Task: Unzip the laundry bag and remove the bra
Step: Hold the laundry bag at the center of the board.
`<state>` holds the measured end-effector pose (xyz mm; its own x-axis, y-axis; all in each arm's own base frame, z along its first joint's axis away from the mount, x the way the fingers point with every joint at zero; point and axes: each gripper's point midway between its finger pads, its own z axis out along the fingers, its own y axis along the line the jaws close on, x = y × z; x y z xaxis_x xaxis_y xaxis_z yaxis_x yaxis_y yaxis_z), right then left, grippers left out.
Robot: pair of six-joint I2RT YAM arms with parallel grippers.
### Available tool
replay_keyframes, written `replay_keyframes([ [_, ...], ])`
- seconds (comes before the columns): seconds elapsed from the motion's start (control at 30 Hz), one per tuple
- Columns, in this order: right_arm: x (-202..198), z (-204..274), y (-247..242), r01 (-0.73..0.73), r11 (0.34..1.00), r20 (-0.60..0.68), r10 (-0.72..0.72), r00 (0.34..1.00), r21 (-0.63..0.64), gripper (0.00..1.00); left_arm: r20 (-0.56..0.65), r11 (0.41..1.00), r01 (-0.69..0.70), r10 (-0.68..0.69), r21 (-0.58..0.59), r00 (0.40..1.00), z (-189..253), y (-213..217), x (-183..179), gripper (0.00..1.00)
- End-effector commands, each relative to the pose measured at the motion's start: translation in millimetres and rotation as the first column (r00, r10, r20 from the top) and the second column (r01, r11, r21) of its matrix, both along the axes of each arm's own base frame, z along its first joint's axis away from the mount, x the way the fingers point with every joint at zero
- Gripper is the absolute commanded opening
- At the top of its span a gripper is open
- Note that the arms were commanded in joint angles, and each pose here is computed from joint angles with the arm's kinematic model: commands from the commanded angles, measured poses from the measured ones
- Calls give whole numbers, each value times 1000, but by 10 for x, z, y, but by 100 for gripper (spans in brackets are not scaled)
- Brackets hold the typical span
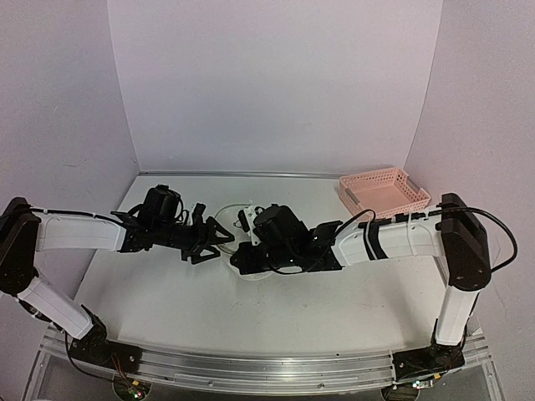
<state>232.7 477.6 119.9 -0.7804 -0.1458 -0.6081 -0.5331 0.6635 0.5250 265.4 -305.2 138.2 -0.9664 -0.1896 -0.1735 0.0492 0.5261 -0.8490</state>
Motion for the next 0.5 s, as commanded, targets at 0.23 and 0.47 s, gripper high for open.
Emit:
replay_keyframes([
  [0.23,-33,233,7,-19,999,34,17,999,51,0,35,1000,-18,18,-13,999,-2,-78,150,66],
  [0.47,-91,167,-82,-21,999,22,20,1000,40,0,33,999,-36,36,-7,999,-13,-91,205,50],
])
